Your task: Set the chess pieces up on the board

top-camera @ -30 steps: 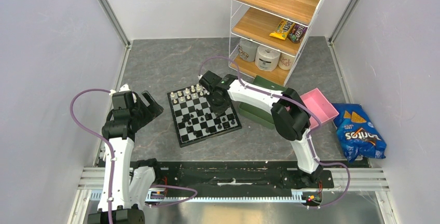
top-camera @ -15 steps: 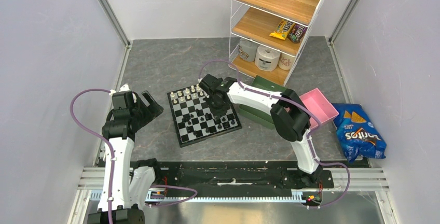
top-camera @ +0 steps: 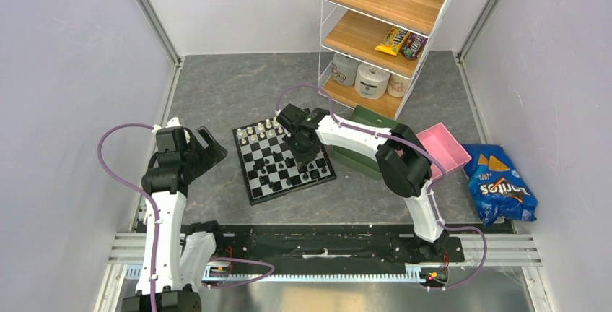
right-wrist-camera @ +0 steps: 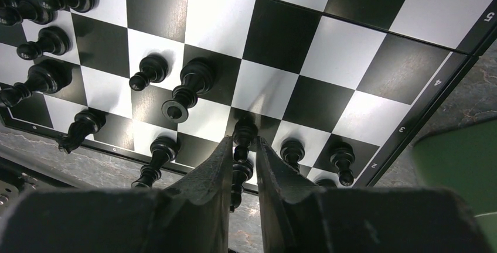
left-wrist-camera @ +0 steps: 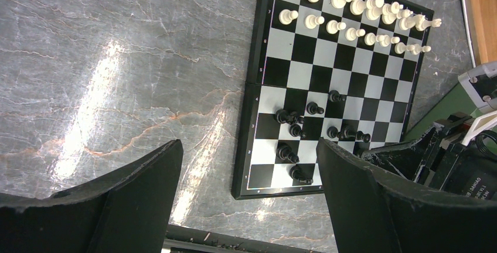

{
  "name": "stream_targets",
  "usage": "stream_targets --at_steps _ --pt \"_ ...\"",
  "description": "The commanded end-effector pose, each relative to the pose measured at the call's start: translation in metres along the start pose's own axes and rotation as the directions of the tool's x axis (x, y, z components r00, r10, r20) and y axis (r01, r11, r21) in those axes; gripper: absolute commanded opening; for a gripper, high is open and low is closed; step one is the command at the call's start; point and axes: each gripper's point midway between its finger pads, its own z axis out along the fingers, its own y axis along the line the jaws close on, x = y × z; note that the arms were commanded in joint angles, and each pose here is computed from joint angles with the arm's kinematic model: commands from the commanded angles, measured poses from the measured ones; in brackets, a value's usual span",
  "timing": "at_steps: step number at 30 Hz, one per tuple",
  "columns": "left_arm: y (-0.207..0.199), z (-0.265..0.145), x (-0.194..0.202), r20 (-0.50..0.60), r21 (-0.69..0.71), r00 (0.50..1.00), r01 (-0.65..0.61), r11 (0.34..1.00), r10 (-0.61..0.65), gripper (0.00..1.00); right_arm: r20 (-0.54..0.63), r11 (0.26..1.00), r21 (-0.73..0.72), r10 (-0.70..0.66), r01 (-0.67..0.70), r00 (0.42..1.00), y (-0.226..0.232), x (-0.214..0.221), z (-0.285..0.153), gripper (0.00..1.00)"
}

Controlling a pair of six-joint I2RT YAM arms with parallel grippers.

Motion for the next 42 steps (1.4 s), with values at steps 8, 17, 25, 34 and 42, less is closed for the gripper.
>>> stream_targets --at_steps 8,17,25,34,42 --pt "-0.005 0.001 -0.005 0.022 0.021 1.000 0.014 1.000 -0.014 0.91 0.128 0.999 -0.040 -0.015 0.020 0.992 0.015 -0.032 -0.040 0.34" --pt "-0.005 0.000 -0.006 0.026 0.022 1.000 0.013 1.000 -0.014 0.91 0.183 0.997 -0.069 -0.013 0.026 0.983 0.023 -0.048 -0.060 0.40" --pt "-0.005 0.000 -0.006 0.026 0.021 1.000 0.014 1.000 -0.014 0.91 0.184 0.994 -0.106 -0.008 0.028 0.983 0.034 -0.056 -0.057 0.47" --pt "-0.005 0.000 -0.006 0.026 0.021 1.000 0.014 1.000 -0.015 0.91 0.168 0.993 -0.115 -0.012 0.032 0.986 0.041 -0.061 -0.045 0.51" --pt "-0.005 0.000 -0.006 0.027 0.022 1.000 0.014 1.000 -0.015 0.91 0.137 0.995 -0.093 -0.018 0.031 0.990 0.040 -0.061 -0.033 0.50"
